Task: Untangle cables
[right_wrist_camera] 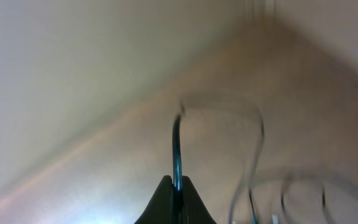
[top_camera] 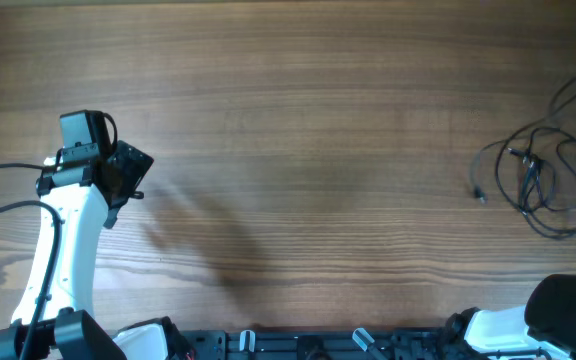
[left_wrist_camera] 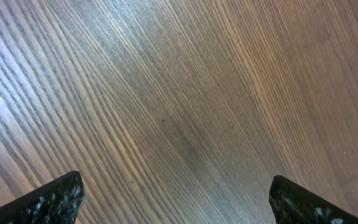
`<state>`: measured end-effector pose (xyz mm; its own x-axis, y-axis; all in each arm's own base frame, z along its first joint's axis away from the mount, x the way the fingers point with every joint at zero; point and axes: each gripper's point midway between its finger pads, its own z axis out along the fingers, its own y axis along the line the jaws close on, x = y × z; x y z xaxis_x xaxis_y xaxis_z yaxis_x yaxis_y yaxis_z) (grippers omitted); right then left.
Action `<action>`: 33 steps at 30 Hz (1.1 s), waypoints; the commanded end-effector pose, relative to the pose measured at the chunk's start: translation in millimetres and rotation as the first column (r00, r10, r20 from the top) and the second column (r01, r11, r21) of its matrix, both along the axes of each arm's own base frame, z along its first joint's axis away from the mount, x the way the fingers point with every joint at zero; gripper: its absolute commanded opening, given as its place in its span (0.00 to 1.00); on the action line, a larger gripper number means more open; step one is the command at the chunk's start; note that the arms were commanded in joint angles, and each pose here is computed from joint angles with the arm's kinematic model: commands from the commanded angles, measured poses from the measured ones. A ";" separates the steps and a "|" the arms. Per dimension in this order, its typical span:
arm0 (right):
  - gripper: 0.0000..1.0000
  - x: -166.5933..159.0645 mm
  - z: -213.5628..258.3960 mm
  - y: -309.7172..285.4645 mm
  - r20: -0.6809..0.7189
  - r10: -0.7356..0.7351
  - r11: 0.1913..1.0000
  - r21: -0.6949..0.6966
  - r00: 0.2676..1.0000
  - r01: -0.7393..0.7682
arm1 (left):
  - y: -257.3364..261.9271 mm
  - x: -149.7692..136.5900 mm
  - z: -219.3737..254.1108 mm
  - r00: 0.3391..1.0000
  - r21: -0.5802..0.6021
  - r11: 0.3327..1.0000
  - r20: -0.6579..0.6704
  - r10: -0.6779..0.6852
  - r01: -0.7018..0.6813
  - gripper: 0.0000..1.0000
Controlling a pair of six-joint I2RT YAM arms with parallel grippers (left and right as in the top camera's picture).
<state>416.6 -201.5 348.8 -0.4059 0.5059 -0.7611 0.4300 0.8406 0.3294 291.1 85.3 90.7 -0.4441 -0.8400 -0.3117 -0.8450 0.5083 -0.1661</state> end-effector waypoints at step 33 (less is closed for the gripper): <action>1.00 -44.2 -114.1 -6.2 -0.516 -0.036 0.986 0.119 0.856 0.113 | -0.7 -3.0 -1.7 1.000 -0.012 1.000 -0.010 0.013 -0.013 0.97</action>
